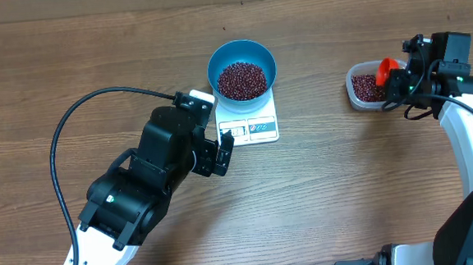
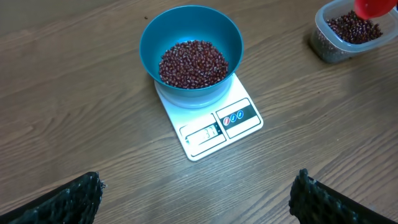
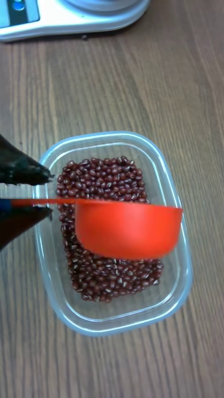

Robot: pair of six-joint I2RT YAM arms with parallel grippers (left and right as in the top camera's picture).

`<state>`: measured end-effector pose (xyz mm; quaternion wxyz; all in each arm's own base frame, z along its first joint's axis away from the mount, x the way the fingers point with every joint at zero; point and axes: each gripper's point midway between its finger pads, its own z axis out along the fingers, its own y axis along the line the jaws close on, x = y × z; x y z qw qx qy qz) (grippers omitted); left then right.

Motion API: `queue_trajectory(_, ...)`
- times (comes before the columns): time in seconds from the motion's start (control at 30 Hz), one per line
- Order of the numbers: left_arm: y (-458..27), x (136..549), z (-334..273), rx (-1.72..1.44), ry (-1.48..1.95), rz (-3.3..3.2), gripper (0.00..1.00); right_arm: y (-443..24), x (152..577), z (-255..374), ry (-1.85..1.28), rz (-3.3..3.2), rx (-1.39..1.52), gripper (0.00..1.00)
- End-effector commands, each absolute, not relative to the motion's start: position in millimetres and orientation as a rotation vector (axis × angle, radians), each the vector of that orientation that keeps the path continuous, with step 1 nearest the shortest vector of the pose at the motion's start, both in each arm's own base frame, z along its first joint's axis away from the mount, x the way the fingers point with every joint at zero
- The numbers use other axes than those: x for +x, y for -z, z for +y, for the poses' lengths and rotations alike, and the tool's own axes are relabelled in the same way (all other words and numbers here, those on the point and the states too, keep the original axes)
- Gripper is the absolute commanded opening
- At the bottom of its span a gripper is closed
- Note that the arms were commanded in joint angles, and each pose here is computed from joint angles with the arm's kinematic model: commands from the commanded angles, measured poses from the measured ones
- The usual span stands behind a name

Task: Scoop item into bowl and weigh 150g on scale
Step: 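Carry the empty red scoop right to the bean tub, then lower the red scoop into the tub and drag through the beans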

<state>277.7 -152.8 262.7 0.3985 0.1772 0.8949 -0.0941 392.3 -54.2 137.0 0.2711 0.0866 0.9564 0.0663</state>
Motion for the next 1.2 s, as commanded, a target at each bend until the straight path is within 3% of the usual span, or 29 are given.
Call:
queue_trajectory(0.0, -268.0, 281.1, -150.7, 0.431, 0.228, 2.253, 1.00, -136.5, 392.1, -56.7, -0.174, 2.572, 0.248, 0.13)
queue_trajectory(0.13, -268.0, 281.1, -150.7, 0.431, 0.228, 2.253, 1.00, -136.5, 392.1, -56.8, -0.174, 2.572, 0.248, 0.23)
queue_trajectory(0.4, -268.0, 281.1, -150.7, 0.431, 0.228, 2.253, 0.99, -137.4, 393.5, -57.1, -0.172, 2.566, 0.247, 0.22)
queue_trajectory(0.43, -268.0, 281.1, -150.7, 0.431, 0.228, 2.253, 1.00, -137.5, 393.9, -57.2, -0.172, 2.564, 0.246, 0.29)
queue_trajectory(0.5, -268.0, 281.1, -150.7, 0.431, 0.228, 2.253, 0.99, -137.6, 394.4, -57.3, -0.172, 2.562, 0.246, 0.32)
queue_trajectory(0.57, -268.0, 281.1, -150.7, 0.431, 0.228, 2.253, 1.00, -137.6, 394.4, -57.4, -0.171, 2.562, 0.246, 0.30)
queue_trajectory(0.6, -267.8, 281.0, -150.7, 0.431, 0.228, 2.254, 0.99, -137.6, 394.4, -57.3, -0.172, 2.562, 0.246, 0.14)
queue_trajectory(0.63, -268.0, 281.1, -150.7, 0.431, 0.228, 2.253, 1.00, -137.6, 394.4, -57.3, -0.172, 2.562, 0.246, 0.06)
queue_trajectory(0.7, -268.0, 281.1, -150.7, 0.431, 0.228, 2.253, 1.00, -137.7, 394.5, -57.3, -0.171, 2.562, 0.245, 0.06)
queue_trajectory(0.77, -268.0, 281.1, -150.7, 0.431, 0.228, 2.253, 0.99, -137.7, 394.6, -57.4, -0.171, 2.561, 0.246, 0.31)
queue_trajectory(1.17, -268.0, 281.1, -150.7, 0.431, 0.228, 2.253, 0.99, -138.6, 395.9, -57.7, -0.170, 2.555, 0.244, 0.36)
